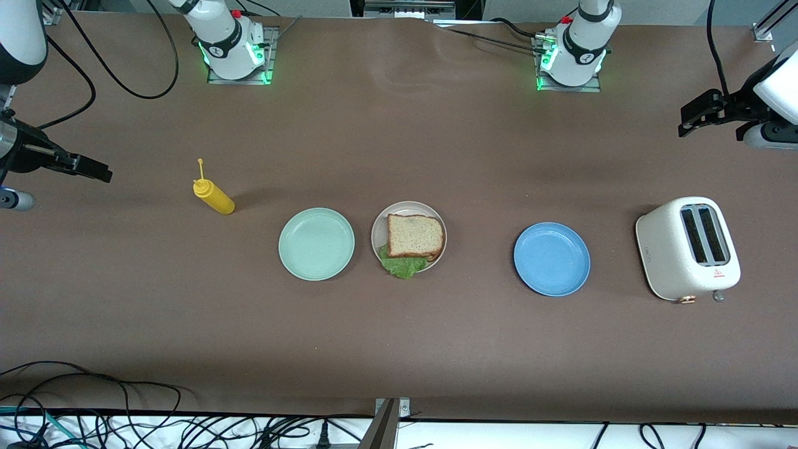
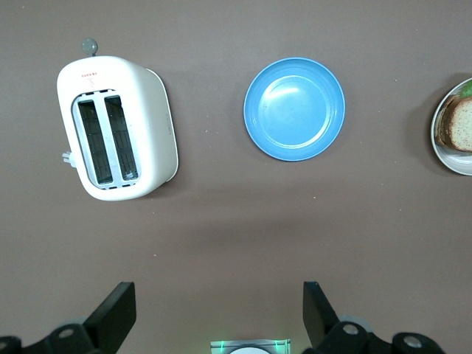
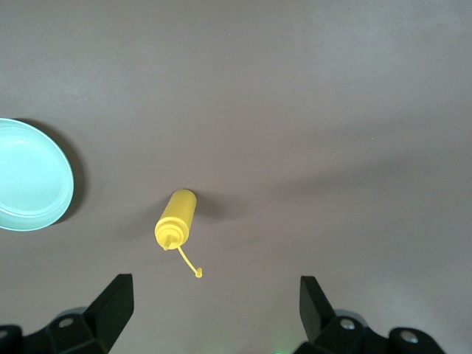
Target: Make sandwich on beige plate with both arms
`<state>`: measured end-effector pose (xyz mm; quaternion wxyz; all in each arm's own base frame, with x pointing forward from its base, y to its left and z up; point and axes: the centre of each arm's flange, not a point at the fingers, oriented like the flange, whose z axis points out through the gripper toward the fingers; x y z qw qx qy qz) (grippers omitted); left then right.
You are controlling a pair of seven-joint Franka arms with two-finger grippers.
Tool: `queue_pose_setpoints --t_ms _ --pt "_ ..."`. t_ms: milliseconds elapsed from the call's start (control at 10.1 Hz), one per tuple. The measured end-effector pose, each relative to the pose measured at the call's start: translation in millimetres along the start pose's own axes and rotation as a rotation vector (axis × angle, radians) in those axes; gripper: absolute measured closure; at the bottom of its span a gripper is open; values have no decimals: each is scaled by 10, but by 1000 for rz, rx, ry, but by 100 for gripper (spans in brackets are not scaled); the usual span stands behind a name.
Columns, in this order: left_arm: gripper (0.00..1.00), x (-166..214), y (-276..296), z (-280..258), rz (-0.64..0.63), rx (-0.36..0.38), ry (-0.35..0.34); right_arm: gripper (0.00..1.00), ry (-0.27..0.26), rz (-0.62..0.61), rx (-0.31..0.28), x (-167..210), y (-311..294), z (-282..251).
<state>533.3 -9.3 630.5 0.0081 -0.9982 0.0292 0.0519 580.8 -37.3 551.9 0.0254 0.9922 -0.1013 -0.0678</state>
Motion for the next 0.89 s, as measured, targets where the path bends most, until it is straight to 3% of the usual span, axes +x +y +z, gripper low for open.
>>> queue_pose_setpoints --t_ms 890 --pt "0 2 16 -2 3 0 1 0 47 -12 7 -61 24 -70"
